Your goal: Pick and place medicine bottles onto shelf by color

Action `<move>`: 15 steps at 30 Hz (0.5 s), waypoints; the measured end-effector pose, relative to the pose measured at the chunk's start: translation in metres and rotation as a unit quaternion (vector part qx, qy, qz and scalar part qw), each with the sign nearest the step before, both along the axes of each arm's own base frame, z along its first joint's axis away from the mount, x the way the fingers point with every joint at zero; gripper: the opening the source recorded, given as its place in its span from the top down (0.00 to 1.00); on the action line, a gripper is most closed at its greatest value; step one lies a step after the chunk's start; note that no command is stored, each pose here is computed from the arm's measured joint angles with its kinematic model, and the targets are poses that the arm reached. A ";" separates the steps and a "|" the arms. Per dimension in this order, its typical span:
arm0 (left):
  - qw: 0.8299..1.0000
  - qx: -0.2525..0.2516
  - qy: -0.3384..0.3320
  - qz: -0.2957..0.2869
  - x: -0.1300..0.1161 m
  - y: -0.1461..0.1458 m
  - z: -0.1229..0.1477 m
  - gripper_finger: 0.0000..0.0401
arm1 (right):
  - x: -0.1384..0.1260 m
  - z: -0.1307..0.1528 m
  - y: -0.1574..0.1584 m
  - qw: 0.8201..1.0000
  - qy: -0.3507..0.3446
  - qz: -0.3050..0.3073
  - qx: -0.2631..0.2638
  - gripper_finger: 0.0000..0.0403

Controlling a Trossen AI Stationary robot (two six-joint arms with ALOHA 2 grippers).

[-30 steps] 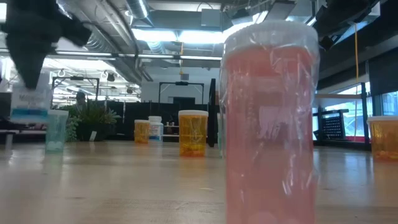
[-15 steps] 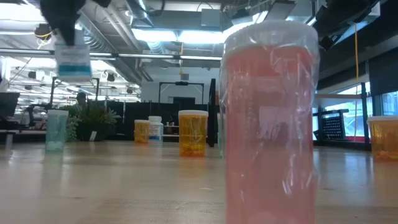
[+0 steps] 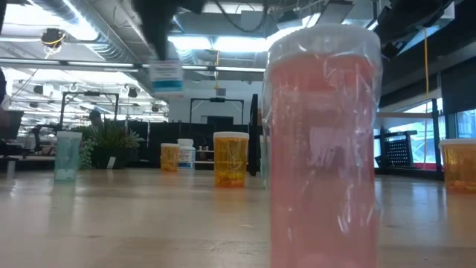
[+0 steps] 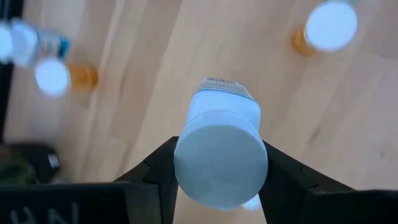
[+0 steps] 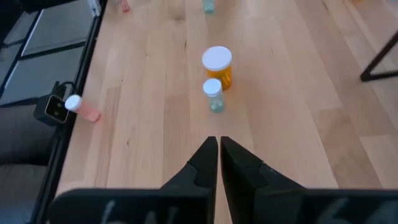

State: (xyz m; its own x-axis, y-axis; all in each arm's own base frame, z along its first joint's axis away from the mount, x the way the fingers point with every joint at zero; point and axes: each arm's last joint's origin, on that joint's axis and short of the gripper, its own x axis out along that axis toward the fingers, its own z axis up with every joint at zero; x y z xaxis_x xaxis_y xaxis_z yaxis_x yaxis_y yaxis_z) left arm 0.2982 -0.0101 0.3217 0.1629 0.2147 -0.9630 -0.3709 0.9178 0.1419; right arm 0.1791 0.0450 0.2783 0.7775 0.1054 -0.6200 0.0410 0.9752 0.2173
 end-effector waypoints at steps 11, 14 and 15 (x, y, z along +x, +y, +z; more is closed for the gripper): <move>0.998 -0.009 -0.003 -0.066 0.052 0.036 -0.027 0.62 | 0.003 0.015 0.001 0.995 -0.083 0.039 -0.031 0.94; 0.997 -0.008 0.004 -0.070 0.060 0.041 -0.038 0.61 | 0.001 0.016 0.001 0.995 -0.090 0.038 -0.036 0.94; 0.997 -0.007 0.005 -0.074 0.063 0.042 -0.041 0.61 | 0.000 0.017 0.000 0.994 -0.092 0.038 -0.041 0.94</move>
